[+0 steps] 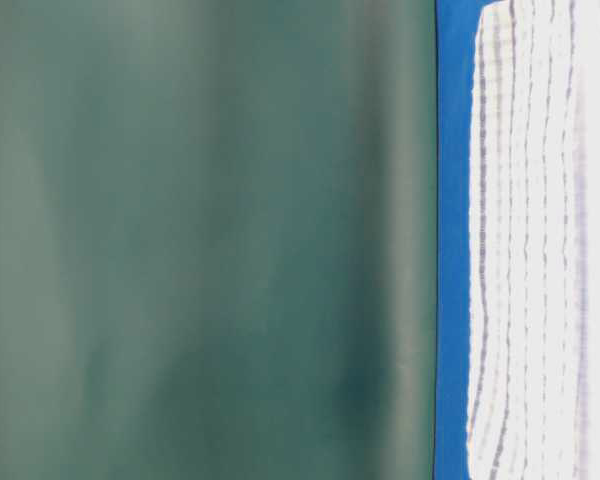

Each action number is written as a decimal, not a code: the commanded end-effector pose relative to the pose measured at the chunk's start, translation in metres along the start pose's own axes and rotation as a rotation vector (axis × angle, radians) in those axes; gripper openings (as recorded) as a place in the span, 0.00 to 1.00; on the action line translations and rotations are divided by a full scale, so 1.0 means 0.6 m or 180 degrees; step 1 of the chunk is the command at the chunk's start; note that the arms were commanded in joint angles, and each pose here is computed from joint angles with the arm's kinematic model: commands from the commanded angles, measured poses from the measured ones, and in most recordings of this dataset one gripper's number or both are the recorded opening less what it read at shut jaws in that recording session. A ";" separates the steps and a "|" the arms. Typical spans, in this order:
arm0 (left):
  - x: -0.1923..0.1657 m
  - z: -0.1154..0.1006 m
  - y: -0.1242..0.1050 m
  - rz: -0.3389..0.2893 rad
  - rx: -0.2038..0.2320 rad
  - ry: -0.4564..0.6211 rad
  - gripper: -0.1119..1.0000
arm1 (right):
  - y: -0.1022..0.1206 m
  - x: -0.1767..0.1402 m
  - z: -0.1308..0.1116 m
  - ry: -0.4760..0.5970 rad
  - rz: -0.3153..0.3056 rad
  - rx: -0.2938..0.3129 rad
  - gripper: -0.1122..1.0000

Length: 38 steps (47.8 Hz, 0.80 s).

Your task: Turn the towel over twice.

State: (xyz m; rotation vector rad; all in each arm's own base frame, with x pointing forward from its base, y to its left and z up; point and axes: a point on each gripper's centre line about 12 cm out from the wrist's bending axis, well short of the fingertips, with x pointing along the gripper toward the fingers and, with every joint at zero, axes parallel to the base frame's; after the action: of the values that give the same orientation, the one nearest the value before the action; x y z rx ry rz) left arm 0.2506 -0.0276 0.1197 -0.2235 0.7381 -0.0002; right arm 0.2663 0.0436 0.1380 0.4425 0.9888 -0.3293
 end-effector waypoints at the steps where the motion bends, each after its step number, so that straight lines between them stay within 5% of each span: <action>1: 0.015 0.001 -0.027 -0.0136 0.0093 0.0034 0.12 | 0.030 0.004 -0.001 0.0021 0.0095 0.0008 0.14; 12: 0.027 -0.003 -0.057 -0.0272 0.0227 0.0109 0.12 | 0.063 0.009 -0.013 0.0079 0.0160 0.0028 0.14; 38: 0.025 -0.004 -0.055 -0.0263 0.0226 0.0101 0.12 | 0.061 0.011 -0.012 0.0056 0.0113 -0.0068 0.14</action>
State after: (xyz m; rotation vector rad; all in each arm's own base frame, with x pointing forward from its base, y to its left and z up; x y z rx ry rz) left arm 0.2581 -0.0607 0.1077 -0.1838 0.7905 -0.1035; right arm 0.2762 0.0753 0.1286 0.4400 1.0252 -0.3010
